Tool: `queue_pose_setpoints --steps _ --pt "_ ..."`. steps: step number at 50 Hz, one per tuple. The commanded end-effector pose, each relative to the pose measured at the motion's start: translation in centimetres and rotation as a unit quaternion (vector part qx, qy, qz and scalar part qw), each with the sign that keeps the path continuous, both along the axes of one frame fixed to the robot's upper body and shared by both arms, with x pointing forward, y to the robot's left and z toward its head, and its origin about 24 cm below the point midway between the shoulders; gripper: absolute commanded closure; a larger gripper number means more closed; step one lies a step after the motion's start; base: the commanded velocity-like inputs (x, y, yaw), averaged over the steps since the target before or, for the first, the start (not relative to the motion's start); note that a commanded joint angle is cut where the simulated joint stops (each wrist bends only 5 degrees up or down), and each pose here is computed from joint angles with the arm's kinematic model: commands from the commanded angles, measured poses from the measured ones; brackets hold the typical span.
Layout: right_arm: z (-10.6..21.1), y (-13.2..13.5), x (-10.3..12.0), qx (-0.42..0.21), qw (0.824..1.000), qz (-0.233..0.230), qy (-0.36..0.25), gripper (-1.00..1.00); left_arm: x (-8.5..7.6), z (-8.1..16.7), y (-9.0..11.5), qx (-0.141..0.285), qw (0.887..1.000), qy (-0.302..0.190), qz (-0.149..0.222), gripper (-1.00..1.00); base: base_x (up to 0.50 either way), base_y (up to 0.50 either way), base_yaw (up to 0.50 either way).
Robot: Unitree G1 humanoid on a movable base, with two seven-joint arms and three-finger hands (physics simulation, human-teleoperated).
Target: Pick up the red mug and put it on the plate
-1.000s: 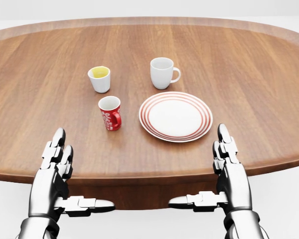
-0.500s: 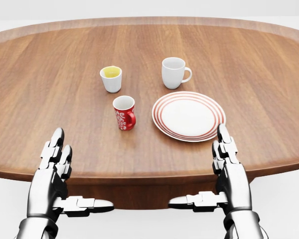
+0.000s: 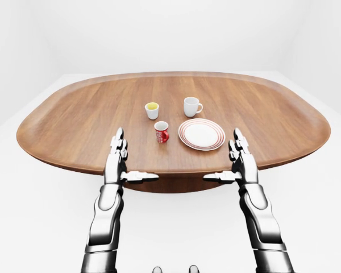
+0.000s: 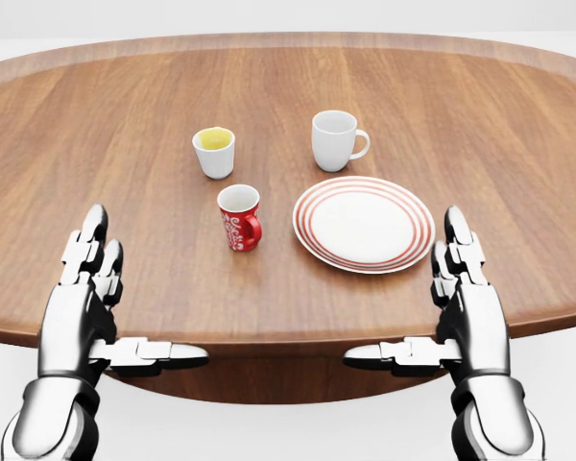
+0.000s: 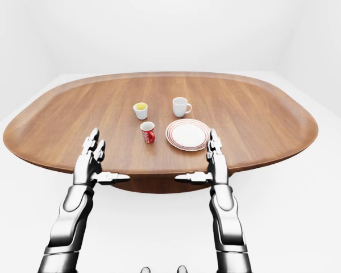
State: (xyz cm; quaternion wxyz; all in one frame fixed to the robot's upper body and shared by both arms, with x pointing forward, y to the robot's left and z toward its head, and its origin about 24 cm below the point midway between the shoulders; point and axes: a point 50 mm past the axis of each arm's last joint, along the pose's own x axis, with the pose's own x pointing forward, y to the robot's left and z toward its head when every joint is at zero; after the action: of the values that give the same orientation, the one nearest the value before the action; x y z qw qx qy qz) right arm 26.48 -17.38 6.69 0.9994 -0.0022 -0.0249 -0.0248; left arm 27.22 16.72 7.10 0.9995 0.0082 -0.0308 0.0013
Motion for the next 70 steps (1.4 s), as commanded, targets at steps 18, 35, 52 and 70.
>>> queue_pose_setpoints --steps 18,35,52,70 --pt "8.1 -1.0 0.3 -0.043 0.986 0.010 -0.163 -1.00 2.4 6.4 1.2 0.035 0.992 -0.116 0.024 -1.00 0.00 0.00 0.00" --pt "9.0 -0.7 0.5 -0.049 0.983 0.015 -0.179 -1.00 2.2 6.9 1.3 0.038 0.991 -0.127 0.026 -1.00 0.00 0.00 0.00" --pt "9.1 0.1 0.6 -0.063 0.981 0.030 -0.181 -1.00 2.1 7.4 1.0 0.037 0.989 -0.137 0.026 -1.00 0.07 0.00 0.00" --pt "8.9 0.2 0.6 -0.066 0.981 0.031 -0.177 -1.00 2.1 7.3 1.1 0.035 0.990 -0.135 0.026 -1.00 0.39 0.00 0.00"
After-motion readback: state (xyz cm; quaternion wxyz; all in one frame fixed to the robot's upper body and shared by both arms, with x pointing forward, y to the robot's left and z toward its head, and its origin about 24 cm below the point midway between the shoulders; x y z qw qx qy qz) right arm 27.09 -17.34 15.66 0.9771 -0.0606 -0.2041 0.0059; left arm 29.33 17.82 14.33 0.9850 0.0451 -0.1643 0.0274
